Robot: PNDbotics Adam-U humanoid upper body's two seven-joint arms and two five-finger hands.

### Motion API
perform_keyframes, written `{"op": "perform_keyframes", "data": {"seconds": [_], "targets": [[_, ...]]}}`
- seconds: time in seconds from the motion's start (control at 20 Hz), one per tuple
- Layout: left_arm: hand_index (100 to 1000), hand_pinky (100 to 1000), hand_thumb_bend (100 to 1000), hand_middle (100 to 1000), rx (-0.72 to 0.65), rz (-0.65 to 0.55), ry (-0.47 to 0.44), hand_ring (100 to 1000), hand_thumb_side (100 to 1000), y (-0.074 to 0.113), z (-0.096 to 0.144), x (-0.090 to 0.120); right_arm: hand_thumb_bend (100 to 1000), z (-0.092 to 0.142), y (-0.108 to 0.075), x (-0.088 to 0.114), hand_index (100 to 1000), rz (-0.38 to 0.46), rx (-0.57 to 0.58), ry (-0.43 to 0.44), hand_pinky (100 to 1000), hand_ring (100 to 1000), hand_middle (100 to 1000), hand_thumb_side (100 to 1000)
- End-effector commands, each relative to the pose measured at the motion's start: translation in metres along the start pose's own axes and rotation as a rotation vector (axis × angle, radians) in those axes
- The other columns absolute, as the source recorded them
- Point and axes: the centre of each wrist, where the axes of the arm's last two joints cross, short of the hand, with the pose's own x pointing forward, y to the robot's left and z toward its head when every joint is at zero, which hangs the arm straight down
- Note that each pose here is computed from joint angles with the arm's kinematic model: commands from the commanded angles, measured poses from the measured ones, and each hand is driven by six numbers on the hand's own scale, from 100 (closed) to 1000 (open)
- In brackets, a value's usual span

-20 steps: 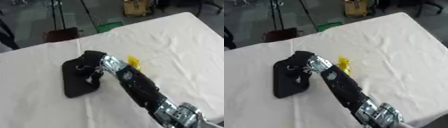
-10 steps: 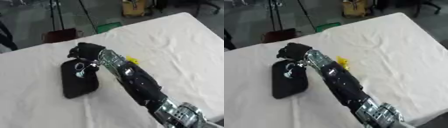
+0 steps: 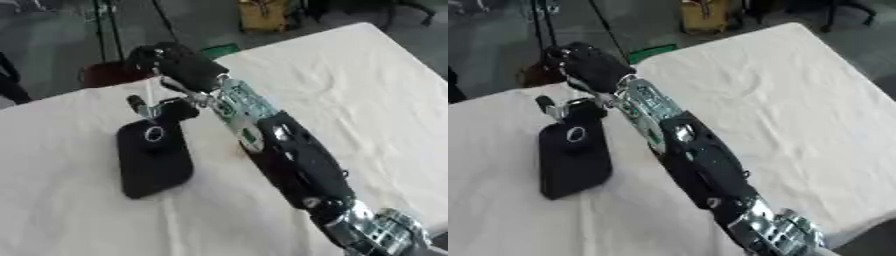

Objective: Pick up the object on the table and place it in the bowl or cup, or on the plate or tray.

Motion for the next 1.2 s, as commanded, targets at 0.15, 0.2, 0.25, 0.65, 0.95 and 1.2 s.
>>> {"op": "perform_keyframes", "data": {"seconds": [0.15, 0.2, 0.25, 0.65, 0.95, 1.2], "targets": [[867, 692, 371, 887, 0.013, -0.021, -0.02, 842, 1000, 0.006, -0.001, 0.006, 100, 0.022, -0.03, -0.023, 865, -0.152, -0.118, 0.09, 809, 781, 829, 670], [867, 692, 371, 887, 0.014, -0.022, -0.019, 842, 1000, 0.006, -0.001, 0.006, 100, 0.026, -0.034, -0.026, 864, -0.174, -0.128, 0.101, 807, 780, 828, 666], [867, 692, 372, 887, 0.016, -0.024, -0.018, 842, 1000, 0.007, -0.001, 0.006, 100, 0.033, -0.038, -0.031, 863, -0.197, -0.147, 0.117, 797, 777, 827, 647], [867, 692, 382, 886, 0.035, -0.032, -0.017, 842, 1000, 0.01, 0.001, 0.006, 100, 0.104, -0.065, -0.079, 848, -0.34, -0.354, 0.323, 744, 746, 807, 601], [868, 691, 383, 885, 0.038, -0.035, -0.018, 837, 1000, 0.011, 0.001, 0.006, 100, 0.128, -0.071, -0.092, 848, -0.335, -0.385, 0.398, 737, 743, 809, 598], [868, 691, 380, 883, 0.037, -0.032, -0.017, 833, 1000, 0.01, 0.002, 0.006, 100, 0.142, -0.075, -0.098, 847, -0.329, -0.425, 0.44, 734, 741, 809, 595]]}}
